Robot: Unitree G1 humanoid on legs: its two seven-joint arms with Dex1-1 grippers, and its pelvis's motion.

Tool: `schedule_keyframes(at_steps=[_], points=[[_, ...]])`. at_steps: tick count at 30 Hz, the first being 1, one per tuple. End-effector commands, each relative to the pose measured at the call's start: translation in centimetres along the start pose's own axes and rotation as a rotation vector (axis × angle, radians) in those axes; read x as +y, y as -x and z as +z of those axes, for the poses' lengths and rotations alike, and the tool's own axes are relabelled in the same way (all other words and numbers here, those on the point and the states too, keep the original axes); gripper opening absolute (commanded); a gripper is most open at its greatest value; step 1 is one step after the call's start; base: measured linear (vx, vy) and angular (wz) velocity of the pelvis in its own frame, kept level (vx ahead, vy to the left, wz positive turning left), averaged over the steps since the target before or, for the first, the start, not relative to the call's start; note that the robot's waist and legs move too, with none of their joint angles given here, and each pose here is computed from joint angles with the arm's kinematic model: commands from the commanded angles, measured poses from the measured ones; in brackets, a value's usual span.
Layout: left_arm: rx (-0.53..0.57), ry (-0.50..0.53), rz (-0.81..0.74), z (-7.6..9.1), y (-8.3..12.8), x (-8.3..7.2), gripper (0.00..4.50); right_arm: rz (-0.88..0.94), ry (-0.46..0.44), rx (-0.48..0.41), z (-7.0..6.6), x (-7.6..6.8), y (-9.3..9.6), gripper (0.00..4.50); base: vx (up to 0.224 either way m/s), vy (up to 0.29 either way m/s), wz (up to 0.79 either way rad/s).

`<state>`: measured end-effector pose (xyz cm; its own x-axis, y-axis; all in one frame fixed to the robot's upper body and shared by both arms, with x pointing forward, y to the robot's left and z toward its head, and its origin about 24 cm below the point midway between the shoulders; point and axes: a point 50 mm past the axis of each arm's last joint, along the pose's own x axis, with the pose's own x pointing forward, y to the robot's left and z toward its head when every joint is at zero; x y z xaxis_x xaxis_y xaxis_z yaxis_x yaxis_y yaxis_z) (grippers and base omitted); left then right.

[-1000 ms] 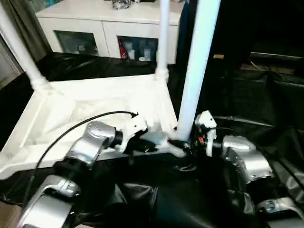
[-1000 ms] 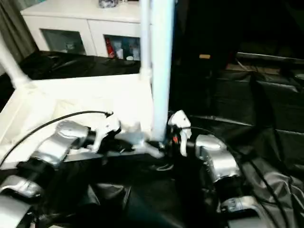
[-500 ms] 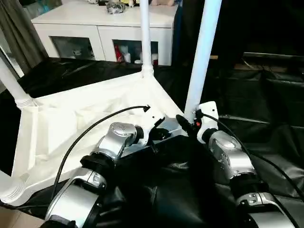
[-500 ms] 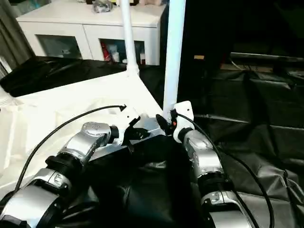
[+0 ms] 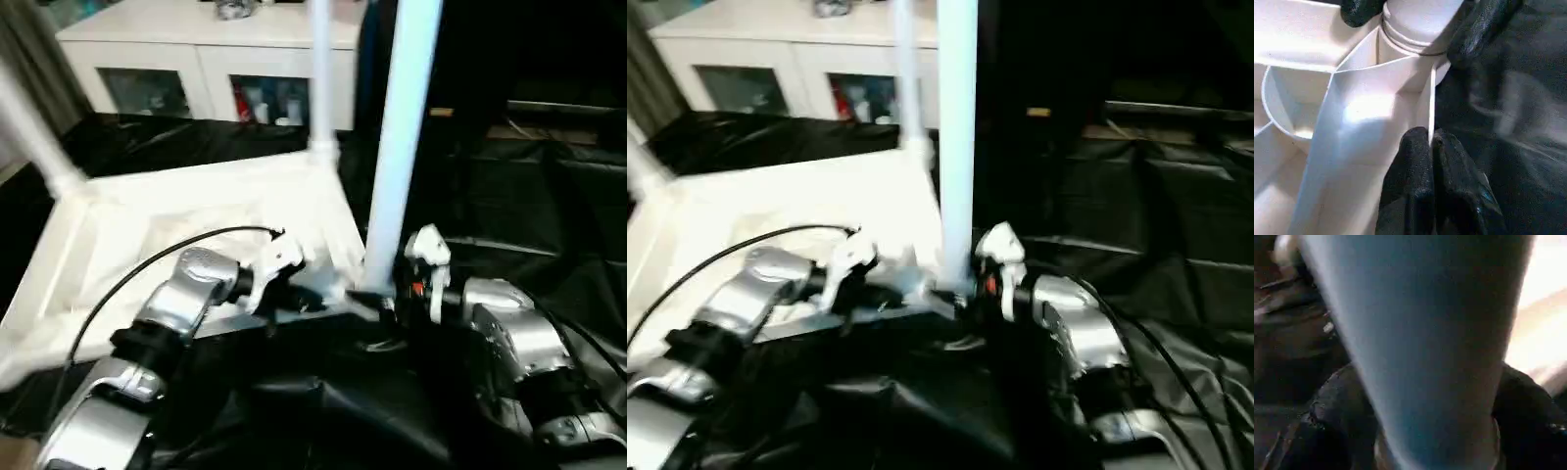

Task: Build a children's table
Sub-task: Rotate leg to tighten

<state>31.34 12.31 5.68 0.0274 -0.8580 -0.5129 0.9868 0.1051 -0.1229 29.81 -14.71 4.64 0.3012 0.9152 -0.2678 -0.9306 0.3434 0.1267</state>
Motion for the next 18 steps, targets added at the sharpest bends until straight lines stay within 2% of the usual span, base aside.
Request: schedule_keyframes(at_steps=[1,14,16,18], points=[[-0.029,-0.048,-0.061,1.2,0.3,-0.4,0.0,0.051,0.018,0.01,0.3,0.3,0.2,3.71,0.0,0.0,0.0],[-0.038,-0.049,0.027,1.0,1.1,-0.1,0.0,0.12,0.016,0.032,0.1,0.7,-0.6,2.66,0.0,0.0,0.0],[-0.053,-0.05,0.063,1.1,1.0,0.1,0.0,0.11,-0.006,0.039,-0.3,0.9,-0.8,2.63,0.0,0.0,0.0],[-0.087,-0.034,0.14,1.5,0.5,0.6,0.0,-0.022,-0.028,0.02,-1.0,0.5,-1.4,2.62,0.0,0.0,0.0]])
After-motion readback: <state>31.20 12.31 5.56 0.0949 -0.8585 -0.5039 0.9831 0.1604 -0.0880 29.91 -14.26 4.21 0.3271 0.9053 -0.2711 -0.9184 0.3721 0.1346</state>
